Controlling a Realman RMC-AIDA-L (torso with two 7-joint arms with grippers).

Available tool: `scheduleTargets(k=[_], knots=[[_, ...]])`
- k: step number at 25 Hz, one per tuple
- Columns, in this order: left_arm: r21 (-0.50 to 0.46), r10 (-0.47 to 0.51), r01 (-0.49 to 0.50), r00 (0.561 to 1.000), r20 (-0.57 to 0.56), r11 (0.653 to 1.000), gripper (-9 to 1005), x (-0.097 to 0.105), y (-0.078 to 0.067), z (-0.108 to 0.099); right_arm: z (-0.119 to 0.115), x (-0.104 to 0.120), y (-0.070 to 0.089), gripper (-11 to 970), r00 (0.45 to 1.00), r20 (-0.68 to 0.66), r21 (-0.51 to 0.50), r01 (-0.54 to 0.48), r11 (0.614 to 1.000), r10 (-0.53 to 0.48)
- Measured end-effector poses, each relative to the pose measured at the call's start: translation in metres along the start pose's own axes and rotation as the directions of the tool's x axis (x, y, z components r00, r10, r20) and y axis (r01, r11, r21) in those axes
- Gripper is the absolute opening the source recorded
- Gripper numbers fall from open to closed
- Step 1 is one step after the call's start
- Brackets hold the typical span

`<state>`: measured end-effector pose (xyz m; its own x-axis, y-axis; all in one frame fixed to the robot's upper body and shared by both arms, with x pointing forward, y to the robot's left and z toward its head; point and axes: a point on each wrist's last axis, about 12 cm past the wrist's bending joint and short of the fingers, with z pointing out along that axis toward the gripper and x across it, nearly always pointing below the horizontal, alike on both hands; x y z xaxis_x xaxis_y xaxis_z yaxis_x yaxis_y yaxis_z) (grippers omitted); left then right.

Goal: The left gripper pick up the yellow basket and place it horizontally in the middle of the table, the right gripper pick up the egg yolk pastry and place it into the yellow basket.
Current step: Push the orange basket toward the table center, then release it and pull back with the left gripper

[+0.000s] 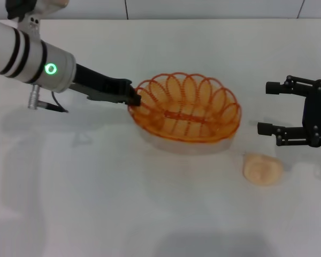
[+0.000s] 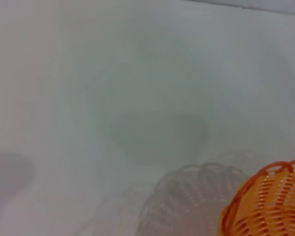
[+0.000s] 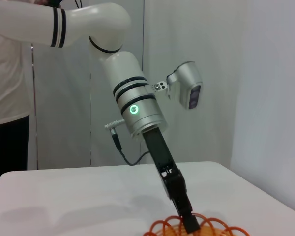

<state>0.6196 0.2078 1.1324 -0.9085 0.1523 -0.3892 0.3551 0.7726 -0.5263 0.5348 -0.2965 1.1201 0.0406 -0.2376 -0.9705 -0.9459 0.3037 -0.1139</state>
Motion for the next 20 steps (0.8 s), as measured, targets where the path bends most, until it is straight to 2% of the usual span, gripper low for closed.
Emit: scheduleTargets(k=[4,10,14,20], knots=[[0.041,-0.099,0.098,0.995,0.011,0.994,73,0.001,-0.003,0.008,-0.001,-0.001,0.002,805,1.000,0.004,-0.011,0.025,1.000,-0.025],[0.043,-0.209,0.208,0.978,0.027,0.977,82,0.000,-0.004,0.022,-0.002,-0.002,0.000,803,0.999,-0.003,-0.014,0.051,0.999,-0.051],[0.042,-0.229,0.229,0.973,0.008,0.973,88,-0.001,-0.009,0.029,-0.001,-0.003,-0.001,801,0.998,-0.006,-0.017,0.056,0.998,-0.056],[-0.001,-0.197,0.197,0.980,-0.002,0.980,97,-0.006,-0.020,0.045,-0.001,-0.003,-0.001,799,0.997,-0.010,-0.015,0.071,0.997,-0.072]])
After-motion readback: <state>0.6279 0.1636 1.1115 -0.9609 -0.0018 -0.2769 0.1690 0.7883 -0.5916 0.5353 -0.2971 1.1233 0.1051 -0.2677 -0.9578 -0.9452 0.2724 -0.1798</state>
